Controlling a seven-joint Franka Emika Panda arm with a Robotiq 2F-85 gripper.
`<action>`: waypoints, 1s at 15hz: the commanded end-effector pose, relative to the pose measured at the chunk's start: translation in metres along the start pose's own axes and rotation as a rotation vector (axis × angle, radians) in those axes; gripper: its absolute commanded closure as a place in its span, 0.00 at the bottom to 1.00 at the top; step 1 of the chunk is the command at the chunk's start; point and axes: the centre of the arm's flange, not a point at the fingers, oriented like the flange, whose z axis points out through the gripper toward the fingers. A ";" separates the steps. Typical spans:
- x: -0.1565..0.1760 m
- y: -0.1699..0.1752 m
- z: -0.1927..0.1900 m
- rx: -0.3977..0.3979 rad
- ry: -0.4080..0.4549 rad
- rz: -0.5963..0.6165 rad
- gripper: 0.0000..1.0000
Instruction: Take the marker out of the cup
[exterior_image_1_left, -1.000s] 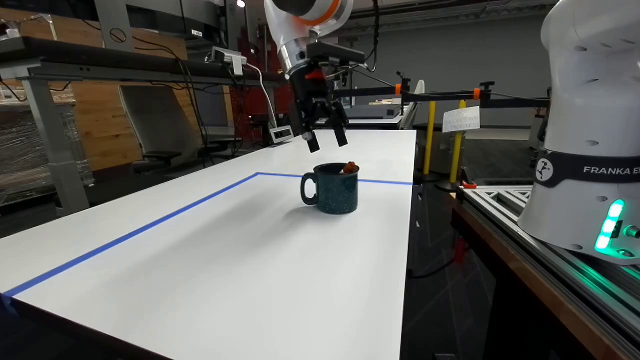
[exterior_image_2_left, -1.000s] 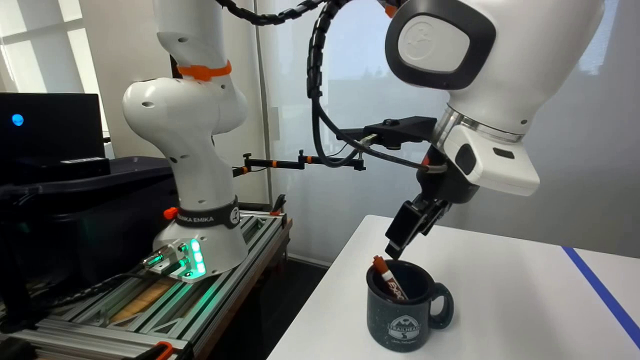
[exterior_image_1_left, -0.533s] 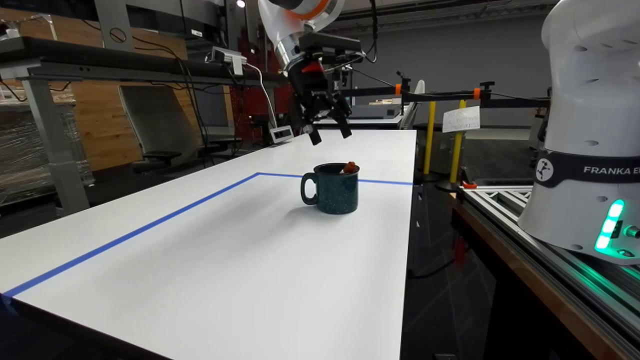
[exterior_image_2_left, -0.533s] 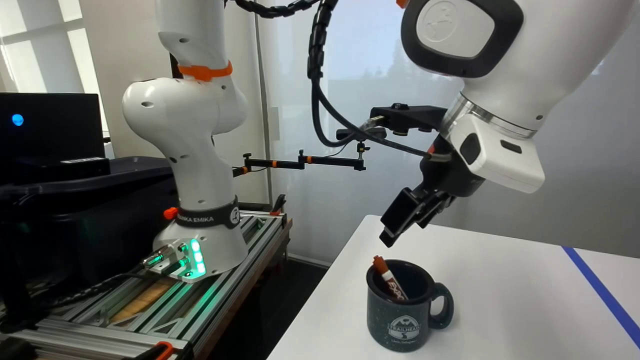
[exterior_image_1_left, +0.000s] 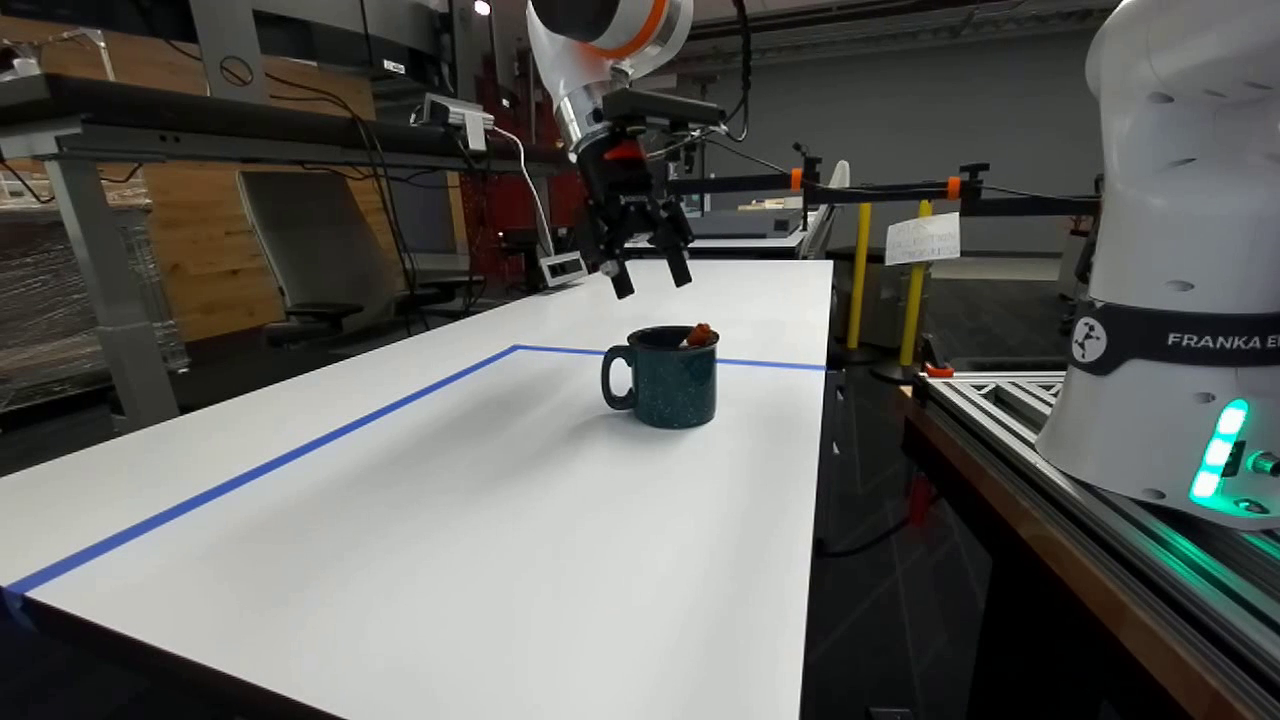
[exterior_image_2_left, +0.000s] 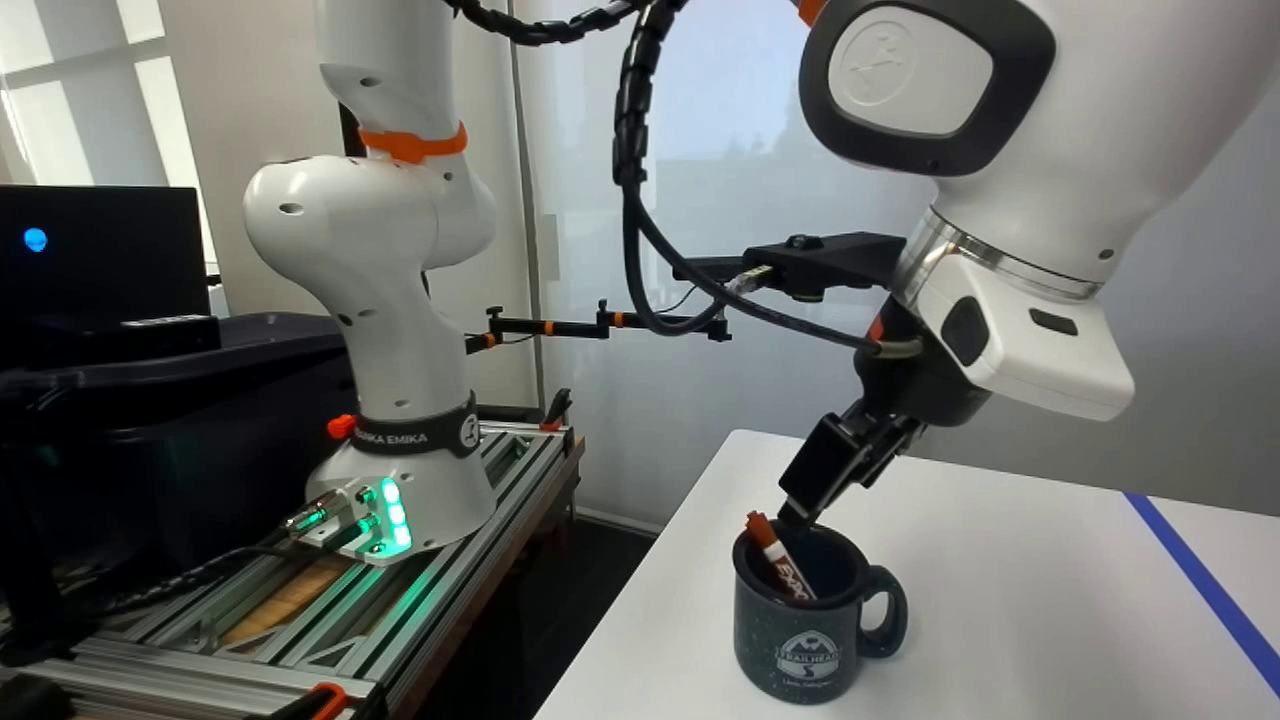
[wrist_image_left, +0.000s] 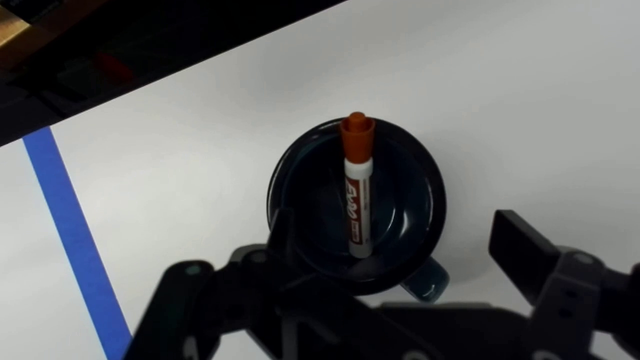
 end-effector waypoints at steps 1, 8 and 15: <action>0.000 0.000 0.000 0.000 0.000 -0.001 0.00; 0.006 0.002 0.022 -0.017 -0.044 -0.047 0.00; 0.011 0.005 0.034 -0.022 -0.076 -0.080 0.58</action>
